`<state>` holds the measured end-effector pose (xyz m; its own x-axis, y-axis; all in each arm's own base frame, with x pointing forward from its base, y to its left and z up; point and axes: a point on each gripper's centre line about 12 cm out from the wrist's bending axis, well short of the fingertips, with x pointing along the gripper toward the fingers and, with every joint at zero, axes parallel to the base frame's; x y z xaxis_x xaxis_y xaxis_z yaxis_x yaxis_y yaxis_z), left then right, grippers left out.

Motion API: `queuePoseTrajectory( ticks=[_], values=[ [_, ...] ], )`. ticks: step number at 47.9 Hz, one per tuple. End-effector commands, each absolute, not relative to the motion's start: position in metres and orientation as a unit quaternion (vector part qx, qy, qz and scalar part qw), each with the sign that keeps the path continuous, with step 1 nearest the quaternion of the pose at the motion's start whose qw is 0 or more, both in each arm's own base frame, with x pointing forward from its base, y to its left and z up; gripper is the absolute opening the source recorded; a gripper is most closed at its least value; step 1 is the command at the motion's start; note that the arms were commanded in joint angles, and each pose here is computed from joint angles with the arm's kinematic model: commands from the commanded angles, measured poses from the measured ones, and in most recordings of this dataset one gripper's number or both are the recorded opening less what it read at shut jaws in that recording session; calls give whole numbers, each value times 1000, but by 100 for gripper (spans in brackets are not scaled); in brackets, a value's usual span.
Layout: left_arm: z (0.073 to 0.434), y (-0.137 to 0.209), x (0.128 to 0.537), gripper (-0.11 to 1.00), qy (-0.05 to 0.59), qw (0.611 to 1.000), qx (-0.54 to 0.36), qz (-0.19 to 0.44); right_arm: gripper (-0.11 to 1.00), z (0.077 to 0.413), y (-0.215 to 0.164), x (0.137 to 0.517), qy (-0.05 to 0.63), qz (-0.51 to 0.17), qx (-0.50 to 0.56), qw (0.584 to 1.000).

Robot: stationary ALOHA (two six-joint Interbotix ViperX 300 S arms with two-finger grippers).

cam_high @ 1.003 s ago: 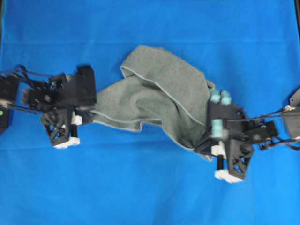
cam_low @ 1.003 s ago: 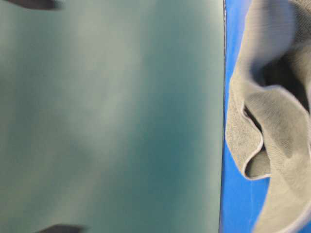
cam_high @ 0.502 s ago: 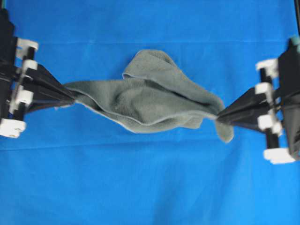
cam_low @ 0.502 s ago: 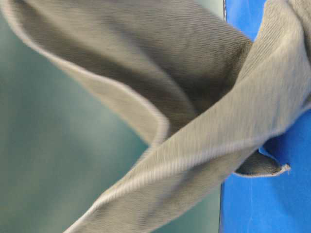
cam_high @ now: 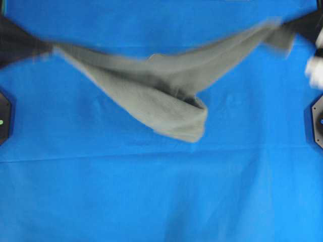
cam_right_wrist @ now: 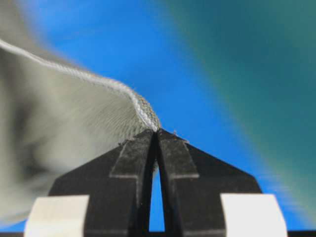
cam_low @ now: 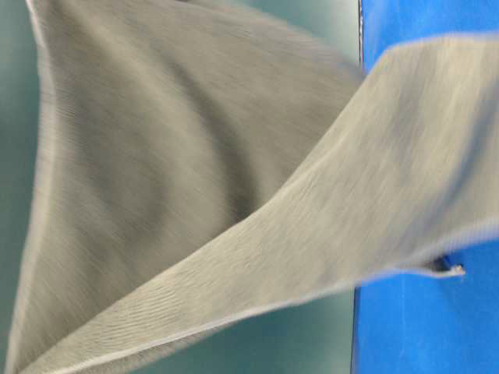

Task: Fold a large towel.
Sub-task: 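Lift the towel with both grippers and stretch it apart to unfold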

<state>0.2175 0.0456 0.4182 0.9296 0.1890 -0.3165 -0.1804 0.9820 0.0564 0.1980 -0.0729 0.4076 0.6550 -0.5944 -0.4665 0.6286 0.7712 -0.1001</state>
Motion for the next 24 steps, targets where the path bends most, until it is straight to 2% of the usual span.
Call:
queuePoseTrajectory(
  ticks=[1,7,12,16,24],
  values=[
    [437,68,218,3,139,979,55,137,3,430,-94,184,207,-396,14,895],
    [451,92,219,3,116,972,91,182,3,448,-114,166,178,-455,-4,873],
    [464,95,218,3,104,972,90,188,3,460,-115,161,160,-458,5,874],
    [472,85,218,3,106,977,79,169,3,464,-106,165,159,-429,35,889],
    [485,45,213,3,108,989,26,93,3,461,-72,177,176,-325,110,923]
  ],
)
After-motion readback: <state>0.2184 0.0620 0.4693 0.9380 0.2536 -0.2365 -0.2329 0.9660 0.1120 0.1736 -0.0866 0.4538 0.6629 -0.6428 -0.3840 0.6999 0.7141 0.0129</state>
